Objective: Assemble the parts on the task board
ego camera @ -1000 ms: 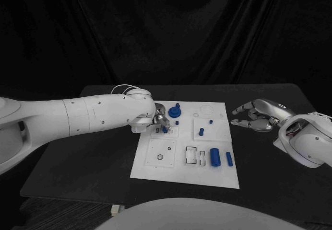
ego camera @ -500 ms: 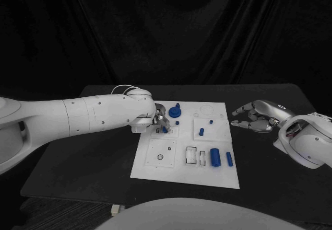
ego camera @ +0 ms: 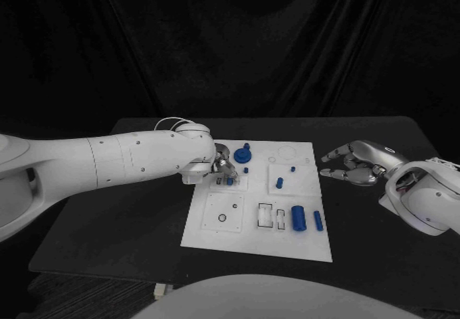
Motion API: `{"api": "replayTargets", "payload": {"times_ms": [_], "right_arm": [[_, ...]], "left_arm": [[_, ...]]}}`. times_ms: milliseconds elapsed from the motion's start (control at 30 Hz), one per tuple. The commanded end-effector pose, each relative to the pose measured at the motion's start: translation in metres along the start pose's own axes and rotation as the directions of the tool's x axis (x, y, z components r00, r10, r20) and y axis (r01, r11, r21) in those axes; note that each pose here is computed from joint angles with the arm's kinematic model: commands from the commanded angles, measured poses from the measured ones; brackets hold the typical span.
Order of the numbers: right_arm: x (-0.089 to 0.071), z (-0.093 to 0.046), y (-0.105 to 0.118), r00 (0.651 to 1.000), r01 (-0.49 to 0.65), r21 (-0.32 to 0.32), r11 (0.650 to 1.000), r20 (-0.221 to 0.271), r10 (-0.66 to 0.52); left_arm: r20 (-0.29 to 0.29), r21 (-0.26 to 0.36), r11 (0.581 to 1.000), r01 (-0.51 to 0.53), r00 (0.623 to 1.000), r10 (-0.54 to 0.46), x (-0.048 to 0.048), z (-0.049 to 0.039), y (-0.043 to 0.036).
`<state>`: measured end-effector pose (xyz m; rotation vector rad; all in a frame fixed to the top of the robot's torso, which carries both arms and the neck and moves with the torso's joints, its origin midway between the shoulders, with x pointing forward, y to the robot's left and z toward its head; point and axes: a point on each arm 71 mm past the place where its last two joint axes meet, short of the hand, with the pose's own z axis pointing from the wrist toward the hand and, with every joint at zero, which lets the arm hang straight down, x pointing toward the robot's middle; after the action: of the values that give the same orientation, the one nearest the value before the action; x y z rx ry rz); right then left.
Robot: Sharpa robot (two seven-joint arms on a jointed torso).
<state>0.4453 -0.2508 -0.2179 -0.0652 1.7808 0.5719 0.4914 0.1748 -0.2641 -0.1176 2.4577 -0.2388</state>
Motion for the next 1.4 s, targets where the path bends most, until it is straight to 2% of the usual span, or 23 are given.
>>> {"api": "replayTargets", "payload": {"times_ms": [33,967,1200,1400], "right_arm": [[0.0017,-0.0002,-0.0013,1.0,0.002,0.013,1.0,-0.011,-0.002],[0.0035,-0.0008,-0.0014,1.0,0.003,0.015,1.0,-0.024,-0.003],[0.0033,-0.0016,-0.002,1.0,0.003,0.016,1.0,-0.025,-0.002],[0.0034,-0.002,-0.0028,1.0,0.003,0.017,1.0,-0.026,-0.003]], "left_arm": [[-0.033,0.005,1.0,-0.01,0.999,0.011,0.0068,0.0019,-0.0002],[-0.036,-0.012,1.0,-0.01,0.999,0.009,0.0082,0.0,0.0035],[-0.001,0.023,1.0,0.016,1.0,-0.016,0.0096,-0.0046,0.0013],[0.006,0.039,0.999,0.024,1.0,-0.024,0.0118,-0.0075,0.0005]]}}
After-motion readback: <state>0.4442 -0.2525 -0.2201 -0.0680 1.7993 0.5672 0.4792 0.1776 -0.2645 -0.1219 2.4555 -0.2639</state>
